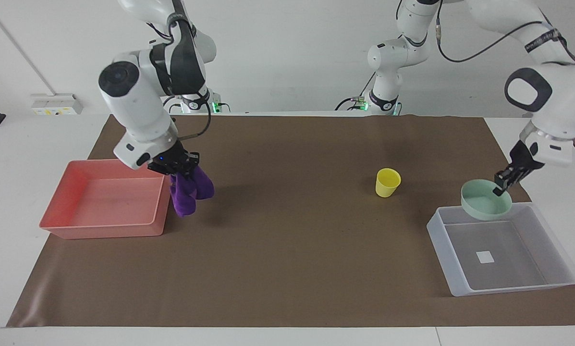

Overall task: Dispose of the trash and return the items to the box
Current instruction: 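Lift the bowl into the white bin while the right gripper drops the cloth, then reach the left gripper to the yellow cup while the right gripper withdraws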

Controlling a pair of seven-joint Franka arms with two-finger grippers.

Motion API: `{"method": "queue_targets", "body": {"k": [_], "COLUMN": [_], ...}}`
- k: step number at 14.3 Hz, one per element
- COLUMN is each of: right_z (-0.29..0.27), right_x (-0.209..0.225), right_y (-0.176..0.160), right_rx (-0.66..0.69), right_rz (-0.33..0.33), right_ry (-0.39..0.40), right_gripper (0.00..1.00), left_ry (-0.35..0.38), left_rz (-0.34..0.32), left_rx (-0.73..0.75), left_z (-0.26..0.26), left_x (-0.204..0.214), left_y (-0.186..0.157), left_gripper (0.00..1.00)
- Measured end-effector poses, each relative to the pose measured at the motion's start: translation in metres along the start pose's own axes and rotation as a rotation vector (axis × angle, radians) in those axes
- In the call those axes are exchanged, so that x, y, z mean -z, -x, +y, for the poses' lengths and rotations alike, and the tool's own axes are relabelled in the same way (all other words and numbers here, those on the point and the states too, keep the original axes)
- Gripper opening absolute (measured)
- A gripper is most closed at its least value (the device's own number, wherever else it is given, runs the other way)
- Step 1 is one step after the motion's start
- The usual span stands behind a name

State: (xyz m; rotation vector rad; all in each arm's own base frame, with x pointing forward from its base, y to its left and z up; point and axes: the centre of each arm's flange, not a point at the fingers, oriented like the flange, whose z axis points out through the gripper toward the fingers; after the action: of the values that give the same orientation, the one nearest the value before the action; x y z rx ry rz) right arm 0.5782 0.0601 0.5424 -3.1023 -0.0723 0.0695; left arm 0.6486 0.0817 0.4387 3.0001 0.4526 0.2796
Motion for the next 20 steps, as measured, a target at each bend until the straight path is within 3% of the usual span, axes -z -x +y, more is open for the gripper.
{"method": "queue_targets", "body": {"k": [3,6,9,12,14,15,17,18,20], "right_z": [0.073,0.152,0.192,0.195,0.198,0.199,0.200,0.200,0.198], "right_x": [0.040,0.018,-0.039,-0.105,-0.138,-0.152,-0.168,-0.170,-0.162], "right_y": [0.027,0.039,0.043,0.038,0.031,0.028,0.025,0.024,0.022], "right_rx": [-0.069,-0.076,-0.058,-0.054,-0.057,-0.057,-0.057,-0.057,-0.052], "right_rz": [0.029,0.009,0.011,0.003,-0.012,-0.018,-0.025,-0.028,-0.017], "right_ry": [0.004,-0.003,-0.004,-0.004,-0.006,-0.007,-0.008,-0.008,-0.006], "right_gripper": [0.07,0.07,0.07,0.07,0.07,0.07,0.10,0.17,0.38], "left_ry": [0.006,0.010,0.017,0.023,0.008,-0.003,-0.026,-0.042,-0.053], "left_rz": [0.024,0.011,0.034,0.001,-0.109,-0.164,-0.249,-0.280,-0.272], "left_rx": [0.013,0.007,0.007,-0.017,-0.059,-0.086,-0.142,-0.151,-0.153], "left_z": [-0.005,0.000,0.009,0.037,0.065,0.080,0.114,0.129,0.143], "left_x": [-0.084,-0.111,-0.087,-0.007,0.051,0.066,0.059,0.042,0.003], "left_y": [-0.026,-0.026,-0.033,-0.024,0.013,0.038,0.096,0.127,0.174], "left_gripper": [0.03,0.07,0.37,0.70,0.94,1.00,1.00,1.00,1.00]}}
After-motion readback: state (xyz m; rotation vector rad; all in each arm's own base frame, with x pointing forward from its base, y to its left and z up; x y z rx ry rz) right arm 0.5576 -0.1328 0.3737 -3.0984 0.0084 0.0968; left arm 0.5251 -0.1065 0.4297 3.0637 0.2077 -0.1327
